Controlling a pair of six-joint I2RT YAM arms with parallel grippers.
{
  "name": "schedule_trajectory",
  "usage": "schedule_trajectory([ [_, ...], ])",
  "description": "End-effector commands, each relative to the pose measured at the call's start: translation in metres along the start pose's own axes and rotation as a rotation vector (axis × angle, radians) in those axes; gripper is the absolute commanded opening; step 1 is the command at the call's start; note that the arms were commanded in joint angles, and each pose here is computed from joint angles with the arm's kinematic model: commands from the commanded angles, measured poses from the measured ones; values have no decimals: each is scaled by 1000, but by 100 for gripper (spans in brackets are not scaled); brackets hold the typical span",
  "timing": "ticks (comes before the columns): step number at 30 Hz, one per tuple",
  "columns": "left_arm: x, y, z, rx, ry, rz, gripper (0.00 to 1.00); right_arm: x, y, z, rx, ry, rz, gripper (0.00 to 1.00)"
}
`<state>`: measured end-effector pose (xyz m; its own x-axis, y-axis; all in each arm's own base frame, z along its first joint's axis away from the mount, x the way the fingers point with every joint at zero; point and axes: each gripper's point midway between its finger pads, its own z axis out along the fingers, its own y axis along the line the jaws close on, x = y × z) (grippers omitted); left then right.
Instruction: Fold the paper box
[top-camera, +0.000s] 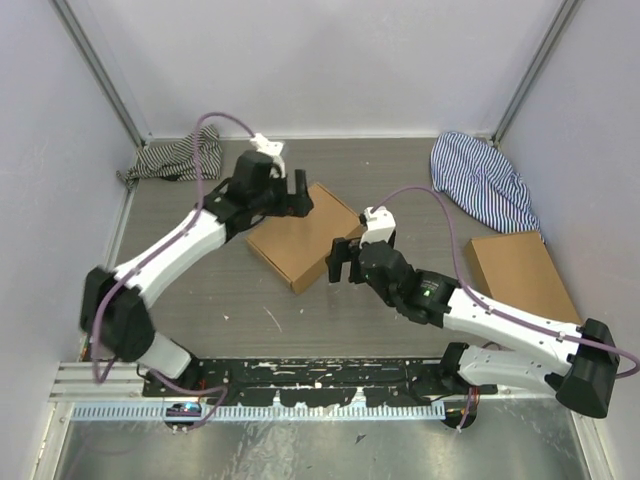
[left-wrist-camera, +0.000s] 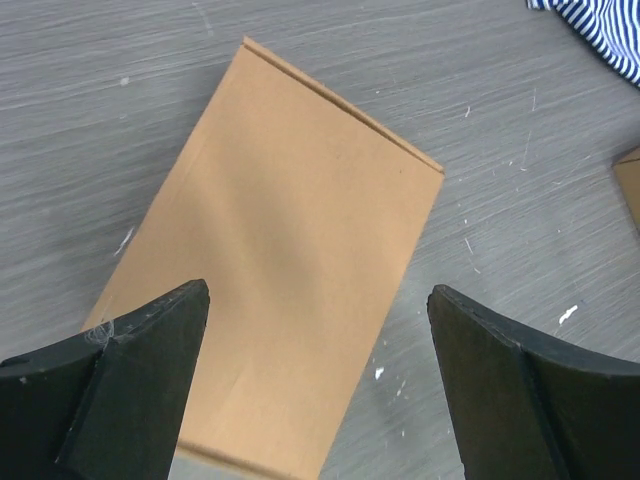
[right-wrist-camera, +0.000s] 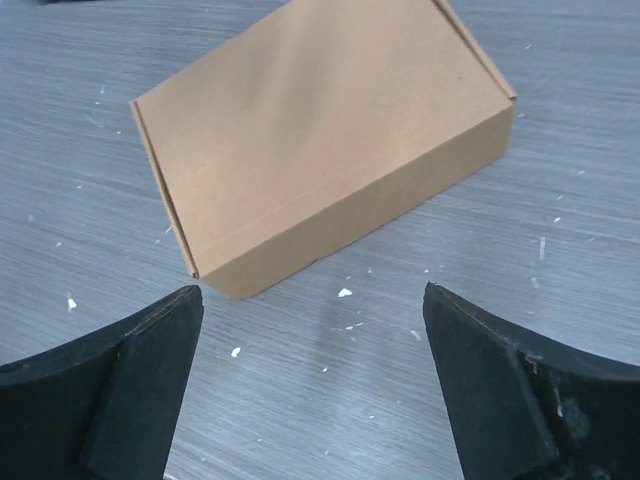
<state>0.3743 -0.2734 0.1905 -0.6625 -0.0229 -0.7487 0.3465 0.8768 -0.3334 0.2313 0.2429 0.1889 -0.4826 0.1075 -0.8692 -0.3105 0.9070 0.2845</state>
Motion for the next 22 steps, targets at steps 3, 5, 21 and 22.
schedule_trajectory([
  [3, 17, 30, -73, -116, -81, -27, 98, -30, -9, 1, 109, -18, -133, 100],
  [5, 26, 38, -99, -141, -97, -27, 98, -35, -7, 4, 122, -17, -159, 100],
  [21, 99, 79, -170, -229, -136, -148, 98, -65, -37, 41, 82, -1, -14, 100],
  [22, 100, 80, -170, -231, -132, -147, 98, -68, -40, 41, 70, -5, 2, 100],
])
